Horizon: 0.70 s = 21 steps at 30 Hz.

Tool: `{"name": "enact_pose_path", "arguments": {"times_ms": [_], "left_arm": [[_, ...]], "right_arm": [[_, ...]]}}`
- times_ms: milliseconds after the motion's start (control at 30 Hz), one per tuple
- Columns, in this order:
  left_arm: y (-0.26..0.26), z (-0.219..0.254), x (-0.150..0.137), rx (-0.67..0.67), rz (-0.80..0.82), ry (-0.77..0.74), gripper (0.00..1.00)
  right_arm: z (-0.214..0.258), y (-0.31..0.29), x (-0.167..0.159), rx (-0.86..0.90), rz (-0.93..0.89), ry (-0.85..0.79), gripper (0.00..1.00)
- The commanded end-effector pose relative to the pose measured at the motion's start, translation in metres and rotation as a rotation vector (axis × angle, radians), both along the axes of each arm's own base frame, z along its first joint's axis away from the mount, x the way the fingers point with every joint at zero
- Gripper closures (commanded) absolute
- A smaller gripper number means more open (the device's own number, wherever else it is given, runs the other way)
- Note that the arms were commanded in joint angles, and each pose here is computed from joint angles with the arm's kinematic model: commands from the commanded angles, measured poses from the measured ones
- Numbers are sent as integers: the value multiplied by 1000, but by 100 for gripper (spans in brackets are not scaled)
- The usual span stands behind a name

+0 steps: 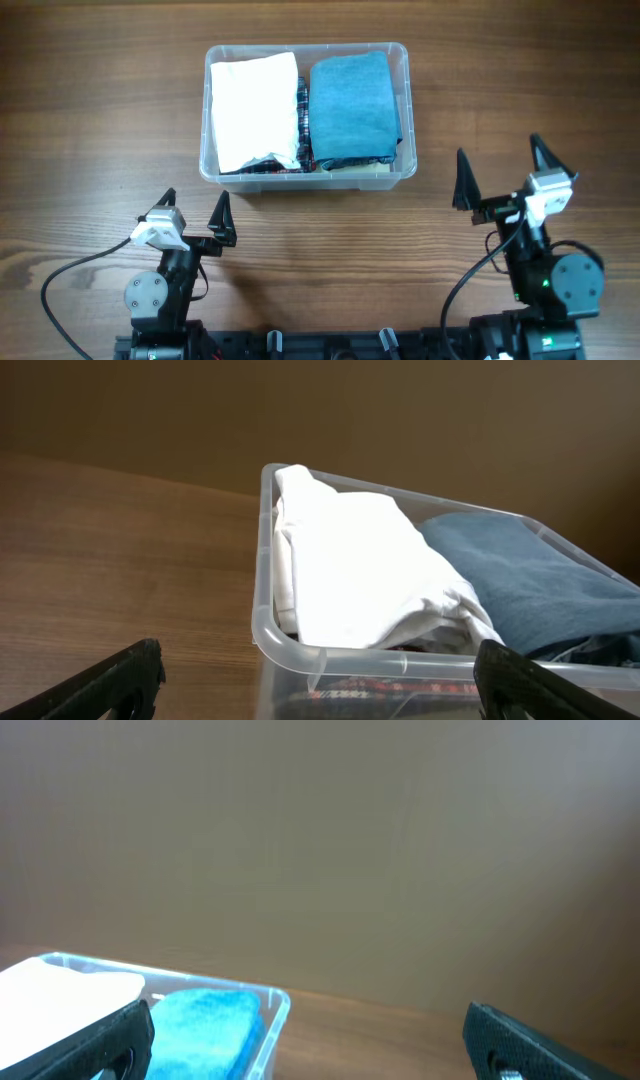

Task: Pack container

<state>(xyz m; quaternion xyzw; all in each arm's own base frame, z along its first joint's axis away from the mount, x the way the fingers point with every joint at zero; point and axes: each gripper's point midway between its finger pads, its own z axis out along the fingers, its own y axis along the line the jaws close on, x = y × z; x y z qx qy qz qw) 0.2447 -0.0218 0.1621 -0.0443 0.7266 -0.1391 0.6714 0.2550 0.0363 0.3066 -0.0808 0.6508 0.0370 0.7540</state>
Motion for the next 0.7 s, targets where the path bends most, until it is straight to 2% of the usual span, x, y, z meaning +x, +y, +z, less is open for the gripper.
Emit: {"name": "enact_pose_path", "arguments": {"times_ms": [0,367,667], "left_arm": [[4,-2,0,-4,22,1,0],[4,-2,0,-4,22,1,0],[4,-2,0,-4,22,1,0]], "right_arm": [[-18,1,-7,39,18,-13,0],[-56,-11,-12,112,-13,-69,0],[-87,-15,-11,108,-38,-22,0]]}}
